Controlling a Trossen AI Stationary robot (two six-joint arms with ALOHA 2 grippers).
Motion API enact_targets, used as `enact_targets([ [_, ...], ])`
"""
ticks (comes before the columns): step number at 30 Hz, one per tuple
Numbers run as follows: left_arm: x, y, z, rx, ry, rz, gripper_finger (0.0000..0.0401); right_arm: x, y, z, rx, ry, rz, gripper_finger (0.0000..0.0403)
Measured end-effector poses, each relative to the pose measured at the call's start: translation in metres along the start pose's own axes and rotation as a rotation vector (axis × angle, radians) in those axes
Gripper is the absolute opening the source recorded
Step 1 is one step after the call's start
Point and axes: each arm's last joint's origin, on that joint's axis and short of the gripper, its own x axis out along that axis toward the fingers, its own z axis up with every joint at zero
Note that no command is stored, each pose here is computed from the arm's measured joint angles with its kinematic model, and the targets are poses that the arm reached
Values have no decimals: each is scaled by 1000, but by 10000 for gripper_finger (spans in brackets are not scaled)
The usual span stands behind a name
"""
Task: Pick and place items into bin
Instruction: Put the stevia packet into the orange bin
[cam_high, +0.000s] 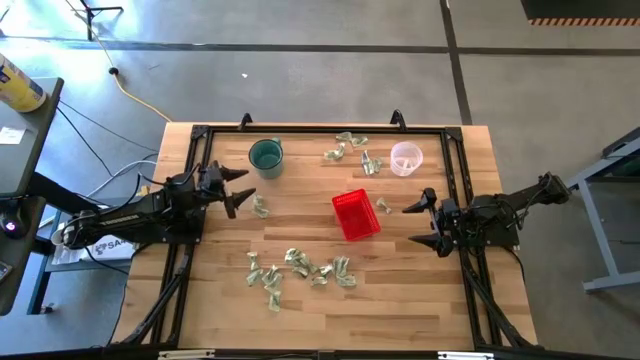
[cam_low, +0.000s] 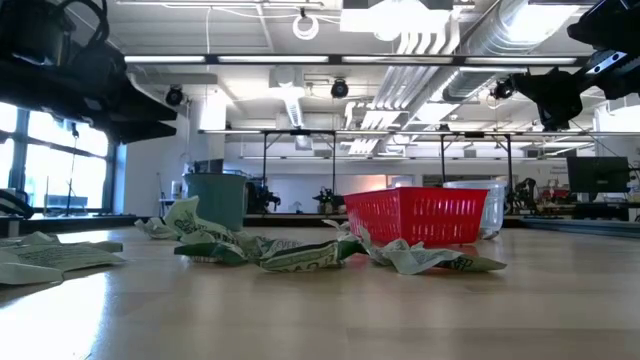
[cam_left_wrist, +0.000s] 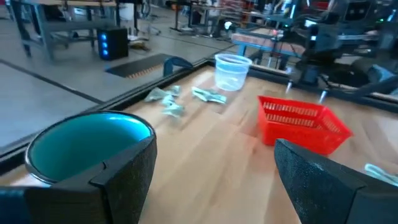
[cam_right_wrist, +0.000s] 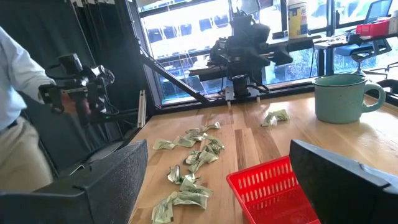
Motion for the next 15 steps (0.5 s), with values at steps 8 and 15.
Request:
enact_targets([
  [8, -1, -5, 7, -693, 1, -175, 358, 0, 0, 0, 0, 0, 0, 380],
  [15, -1, -5, 7, -985, 28, -181, 358, 0, -2, 1, -79, -17, -62, 380],
])
